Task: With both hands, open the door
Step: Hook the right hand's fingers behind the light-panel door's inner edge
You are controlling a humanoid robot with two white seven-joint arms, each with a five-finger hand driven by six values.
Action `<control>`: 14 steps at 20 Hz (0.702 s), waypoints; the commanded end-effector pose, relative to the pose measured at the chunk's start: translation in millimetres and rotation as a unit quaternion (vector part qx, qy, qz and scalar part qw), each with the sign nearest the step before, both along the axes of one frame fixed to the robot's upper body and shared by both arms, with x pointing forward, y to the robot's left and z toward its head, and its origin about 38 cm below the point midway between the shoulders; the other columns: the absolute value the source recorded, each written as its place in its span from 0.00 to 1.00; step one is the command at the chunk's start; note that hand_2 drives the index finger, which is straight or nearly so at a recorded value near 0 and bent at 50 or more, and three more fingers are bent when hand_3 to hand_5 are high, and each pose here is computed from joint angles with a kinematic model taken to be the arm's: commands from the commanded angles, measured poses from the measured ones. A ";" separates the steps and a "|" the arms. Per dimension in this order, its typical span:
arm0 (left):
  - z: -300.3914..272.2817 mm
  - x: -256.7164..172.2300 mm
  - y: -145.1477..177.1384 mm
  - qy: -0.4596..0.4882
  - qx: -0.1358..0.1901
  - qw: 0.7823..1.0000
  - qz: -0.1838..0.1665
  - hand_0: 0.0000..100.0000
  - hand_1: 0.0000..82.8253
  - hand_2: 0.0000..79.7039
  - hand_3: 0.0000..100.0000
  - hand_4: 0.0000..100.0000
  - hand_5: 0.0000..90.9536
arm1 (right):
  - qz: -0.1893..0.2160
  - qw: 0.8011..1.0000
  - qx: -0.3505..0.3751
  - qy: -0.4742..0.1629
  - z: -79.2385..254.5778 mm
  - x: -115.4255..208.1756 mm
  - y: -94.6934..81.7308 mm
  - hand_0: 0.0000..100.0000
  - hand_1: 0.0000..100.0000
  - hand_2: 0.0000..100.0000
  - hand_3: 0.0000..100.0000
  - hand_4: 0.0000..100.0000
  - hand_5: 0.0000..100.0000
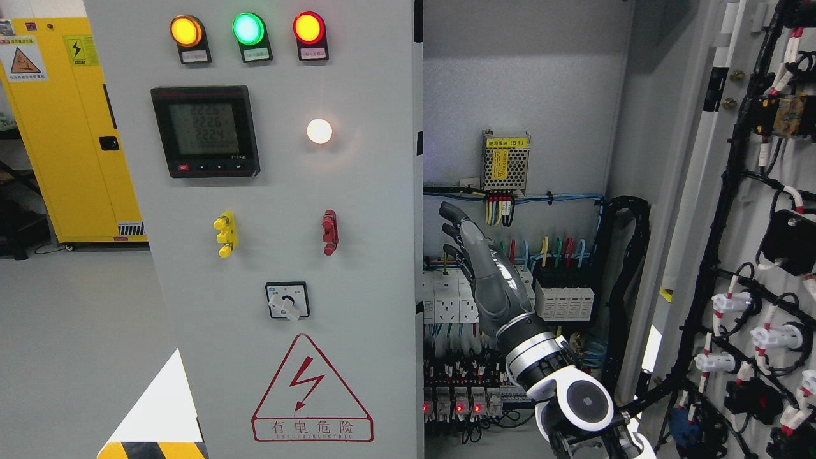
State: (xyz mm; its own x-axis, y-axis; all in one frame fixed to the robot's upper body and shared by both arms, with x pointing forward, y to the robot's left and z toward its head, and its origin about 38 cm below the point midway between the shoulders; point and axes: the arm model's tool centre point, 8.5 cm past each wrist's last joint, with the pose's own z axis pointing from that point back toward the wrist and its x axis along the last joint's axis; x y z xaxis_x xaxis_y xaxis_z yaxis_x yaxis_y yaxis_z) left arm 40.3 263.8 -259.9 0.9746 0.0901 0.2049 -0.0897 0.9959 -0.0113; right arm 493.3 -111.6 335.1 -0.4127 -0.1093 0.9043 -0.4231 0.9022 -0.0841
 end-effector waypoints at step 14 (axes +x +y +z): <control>-1.4 -6.3 -19.3 0.009 -0.014 1.000 0.000 0.00 0.00 0.00 0.00 0.00 0.00 | 0.054 0.998 0.014 0.032 -2.4 17.8 -22.0 0.24 0.00 0.00 0.00 0.00 0.00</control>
State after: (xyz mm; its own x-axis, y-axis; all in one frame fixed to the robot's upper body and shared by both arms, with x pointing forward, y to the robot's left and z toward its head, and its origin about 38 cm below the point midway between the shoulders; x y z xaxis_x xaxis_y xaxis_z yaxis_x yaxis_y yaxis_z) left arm 40.3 264.9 -259.8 0.9746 0.0898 0.2050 -0.0897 0.9959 -0.0097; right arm 501.9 -119.2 338.3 -0.3645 -0.1865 0.9123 -0.5304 0.8469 -0.0388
